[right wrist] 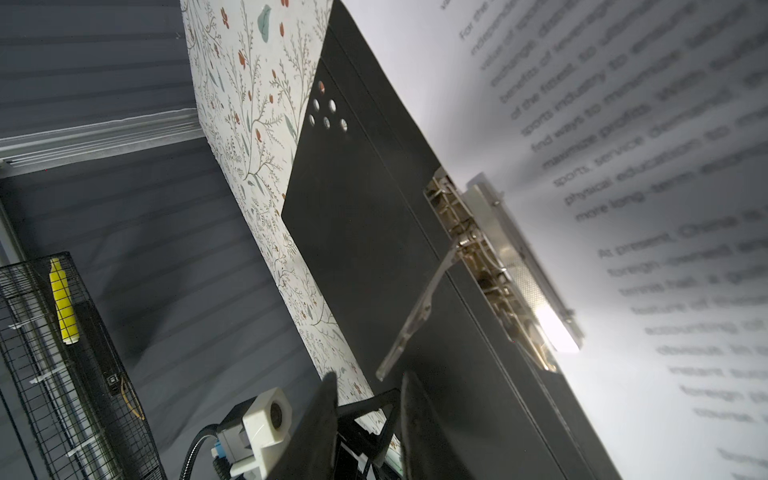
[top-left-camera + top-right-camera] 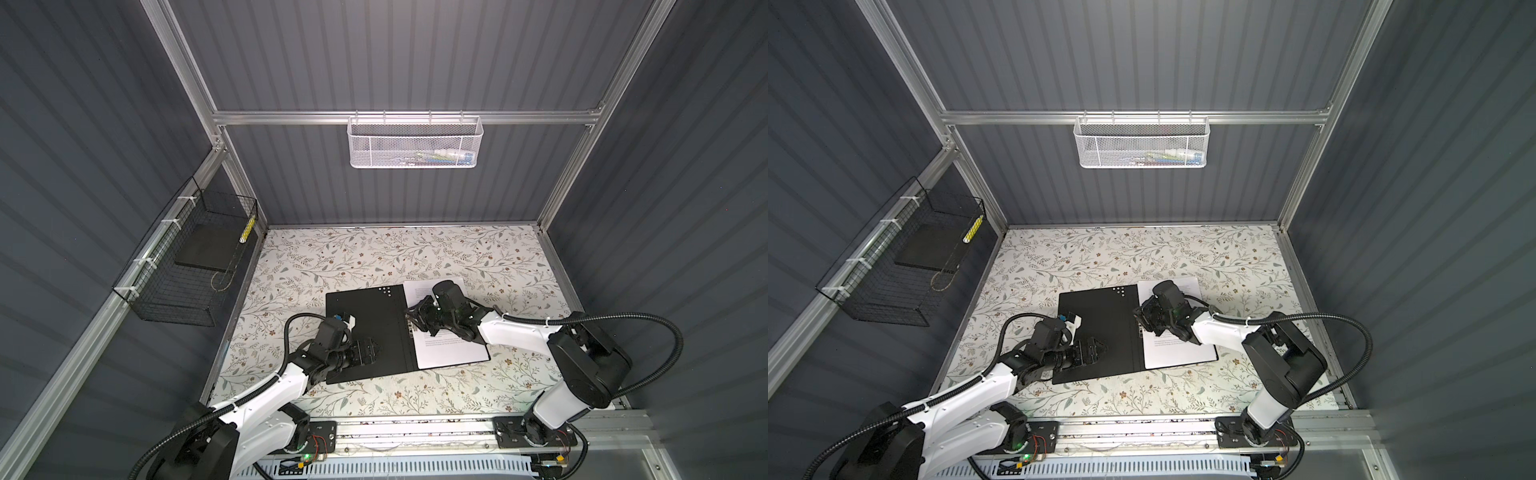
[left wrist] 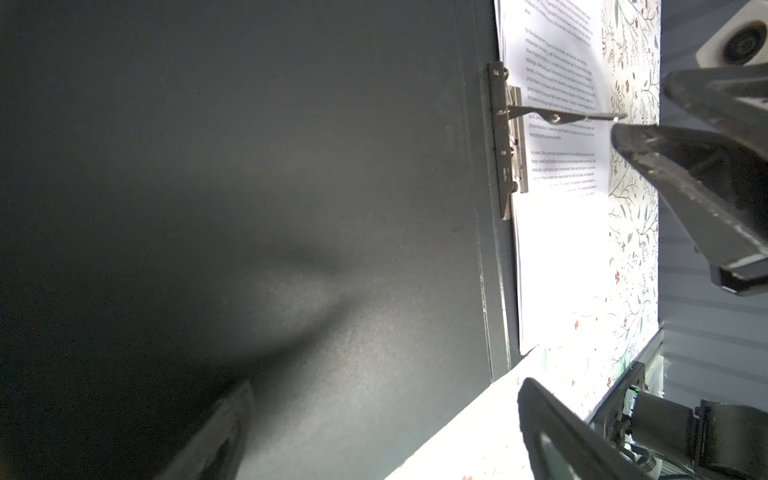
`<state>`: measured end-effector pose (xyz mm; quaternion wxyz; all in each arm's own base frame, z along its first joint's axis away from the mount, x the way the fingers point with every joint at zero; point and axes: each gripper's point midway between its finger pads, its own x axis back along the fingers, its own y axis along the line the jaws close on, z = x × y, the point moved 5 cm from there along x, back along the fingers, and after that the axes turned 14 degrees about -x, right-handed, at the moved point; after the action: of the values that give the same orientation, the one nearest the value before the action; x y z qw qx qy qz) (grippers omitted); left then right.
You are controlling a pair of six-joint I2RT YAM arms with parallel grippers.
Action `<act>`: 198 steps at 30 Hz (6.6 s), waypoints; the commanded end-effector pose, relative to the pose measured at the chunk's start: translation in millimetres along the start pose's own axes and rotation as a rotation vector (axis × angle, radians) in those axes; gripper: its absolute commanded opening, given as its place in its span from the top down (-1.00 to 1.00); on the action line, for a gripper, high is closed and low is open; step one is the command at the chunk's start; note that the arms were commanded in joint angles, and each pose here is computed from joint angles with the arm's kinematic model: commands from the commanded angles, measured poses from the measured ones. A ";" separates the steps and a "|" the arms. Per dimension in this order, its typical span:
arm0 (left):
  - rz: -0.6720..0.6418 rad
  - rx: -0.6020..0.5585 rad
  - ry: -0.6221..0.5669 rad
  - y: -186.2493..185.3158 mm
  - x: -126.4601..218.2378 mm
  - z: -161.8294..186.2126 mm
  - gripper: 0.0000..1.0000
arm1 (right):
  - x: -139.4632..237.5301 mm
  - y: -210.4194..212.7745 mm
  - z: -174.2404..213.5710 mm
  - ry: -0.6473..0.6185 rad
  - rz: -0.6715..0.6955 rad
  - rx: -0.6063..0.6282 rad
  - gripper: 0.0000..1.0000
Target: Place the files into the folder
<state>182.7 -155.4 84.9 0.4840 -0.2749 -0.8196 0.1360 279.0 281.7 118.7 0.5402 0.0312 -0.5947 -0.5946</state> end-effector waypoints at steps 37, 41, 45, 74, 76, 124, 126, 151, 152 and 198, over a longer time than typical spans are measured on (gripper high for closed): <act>-0.050 0.035 0.046 11.3 -2.7 12.0 -1.00 | -5.7 -21.0 -6.5 -0.010 0.015 -0.065 0.94; -0.050 0.036 0.052 11.6 -5.4 11.1 -0.99 | -7.2 -23.3 -7.0 -0.006 0.011 -0.065 1.00; -0.041 0.042 0.051 10.8 -11.2 7.6 -0.99 | -8.5 -24.5 -11.3 -0.008 0.030 -0.028 1.00; -0.311 0.201 0.096 50.4 -12.0 27.2 -1.00 | 2.8 -158.1 -52.7 -0.187 0.314 0.057 1.00; -0.321 0.207 0.094 51.6 -11.4 27.8 -1.00 | 5.2 -162.4 -55.5 -0.208 0.333 0.064 1.00; -0.313 0.250 0.067 53.1 -10.1 31.2 -1.00 | -6.4 -180.3 -51.9 -0.216 0.415 0.131 1.00; -0.314 0.250 0.068 53.2 -9.9 31.0 -1.00 | -8.1 -178.2 -50.7 -0.205 0.403 0.134 1.00; -0.326 0.257 0.081 54.9 -11.9 32.4 -1.00 | 11.1 -167.0 -61.0 -0.239 0.379 0.142 1.00; -0.326 0.256 0.079 54.8 -11.8 31.8 -1.00 | 12.0 -169.2 -62.7 -0.243 0.384 0.137 1.00; -0.322 0.255 0.091 55.1 -16.9 31.8 -1.00 | 4.7 -121.6 -47.4 -0.106 0.225 0.179 0.78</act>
<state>219.2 -150.7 79.7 0.4570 -0.1626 -0.8538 0.1890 252.5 237.3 54.7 0.5271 0.0720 -0.6734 -0.5133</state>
